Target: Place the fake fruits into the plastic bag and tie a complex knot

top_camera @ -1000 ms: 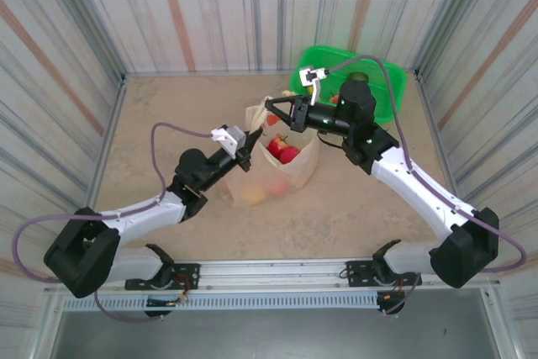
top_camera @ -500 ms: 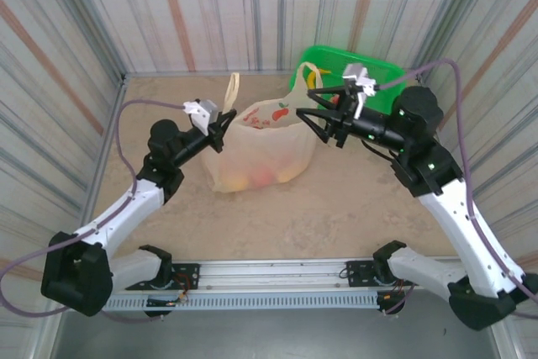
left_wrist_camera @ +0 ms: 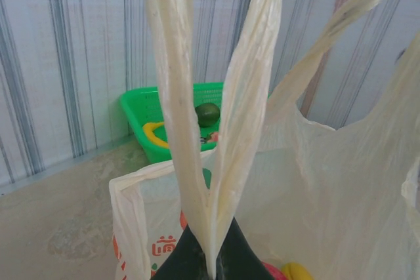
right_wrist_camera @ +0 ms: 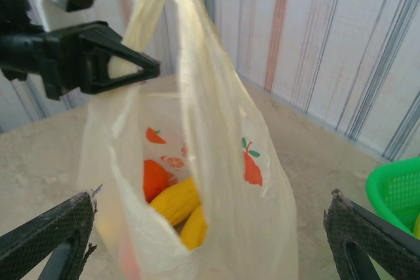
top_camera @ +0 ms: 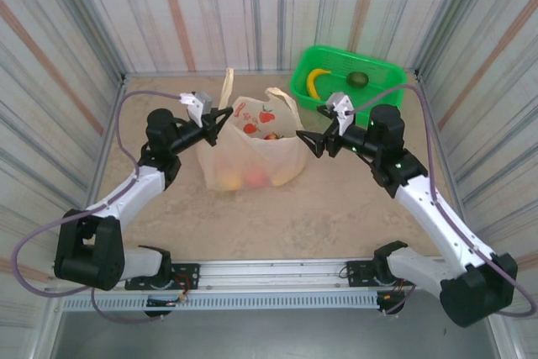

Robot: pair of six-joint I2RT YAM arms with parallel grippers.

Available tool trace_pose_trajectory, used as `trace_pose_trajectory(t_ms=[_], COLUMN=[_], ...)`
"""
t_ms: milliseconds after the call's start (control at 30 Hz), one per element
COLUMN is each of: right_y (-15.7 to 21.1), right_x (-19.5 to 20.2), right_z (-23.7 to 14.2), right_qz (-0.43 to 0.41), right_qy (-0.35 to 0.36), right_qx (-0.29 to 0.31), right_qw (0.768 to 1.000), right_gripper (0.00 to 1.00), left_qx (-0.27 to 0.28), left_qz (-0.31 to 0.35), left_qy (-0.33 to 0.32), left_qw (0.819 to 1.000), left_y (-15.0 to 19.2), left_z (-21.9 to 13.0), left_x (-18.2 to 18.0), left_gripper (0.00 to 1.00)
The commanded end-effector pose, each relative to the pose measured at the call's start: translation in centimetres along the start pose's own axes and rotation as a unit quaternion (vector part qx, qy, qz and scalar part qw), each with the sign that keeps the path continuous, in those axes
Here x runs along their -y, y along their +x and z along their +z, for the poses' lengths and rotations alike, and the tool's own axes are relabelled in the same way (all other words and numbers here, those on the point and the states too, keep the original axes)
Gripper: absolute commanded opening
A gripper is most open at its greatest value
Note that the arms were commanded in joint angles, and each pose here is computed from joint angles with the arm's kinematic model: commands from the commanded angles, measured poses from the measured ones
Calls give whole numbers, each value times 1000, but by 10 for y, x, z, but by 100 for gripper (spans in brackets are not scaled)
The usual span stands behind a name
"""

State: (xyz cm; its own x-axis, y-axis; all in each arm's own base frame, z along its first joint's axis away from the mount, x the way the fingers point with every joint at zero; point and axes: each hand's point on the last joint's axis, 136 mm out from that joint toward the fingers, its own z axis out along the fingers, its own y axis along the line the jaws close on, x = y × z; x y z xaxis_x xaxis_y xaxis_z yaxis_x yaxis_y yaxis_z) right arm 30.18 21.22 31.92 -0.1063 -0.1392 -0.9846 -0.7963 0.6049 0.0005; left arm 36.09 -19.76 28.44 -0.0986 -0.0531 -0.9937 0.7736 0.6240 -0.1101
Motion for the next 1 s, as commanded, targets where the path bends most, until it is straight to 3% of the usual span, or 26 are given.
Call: trace_pose_trajectory(t_ms=[0, 100, 200, 433, 533, 667, 800, 967], right_y=[-24, -41, -50, -53, -52, -58, -102, -135], right_x=[-1, -9, -6, 16, 17, 19, 21, 17], right_z=[9, 20, 36, 66, 70, 68, 44, 11], right_qz=[-32, -35, -49, -38, -46, -48, -29, -44], right_qy=[-53, -86, -66, -15, 3, 28, 96, 228], right_qx=[42, 40, 24, -39, -51, -62, -34, -78], right_qw=[997, 995, 996, 998, 998, 997, 994, 970], right_gripper=[92, 90, 84, 57, 37, 1, 0, 0], left_qx=[12, 10, 8, 17, 18, 22, 42, 87], left_qz=[-4, 5, 18, 22, 23, 27, 47, 82], left_qy=[25, 30, 32, 22, 22, 22, -12, -97], left_qw=[1000, 999, 999, 999, 999, 999, 998, 988], left_y=[-4, -3, -5, -11, -12, -15, -27, -46], left_z=[0, 0, 1, -2, -3, -4, -14, -40], left_x=[11, 19, 24, 24, 26, 29, 26, 12], left_gripper=[0, 0, 0, 0, 0, 0, 0, 0])
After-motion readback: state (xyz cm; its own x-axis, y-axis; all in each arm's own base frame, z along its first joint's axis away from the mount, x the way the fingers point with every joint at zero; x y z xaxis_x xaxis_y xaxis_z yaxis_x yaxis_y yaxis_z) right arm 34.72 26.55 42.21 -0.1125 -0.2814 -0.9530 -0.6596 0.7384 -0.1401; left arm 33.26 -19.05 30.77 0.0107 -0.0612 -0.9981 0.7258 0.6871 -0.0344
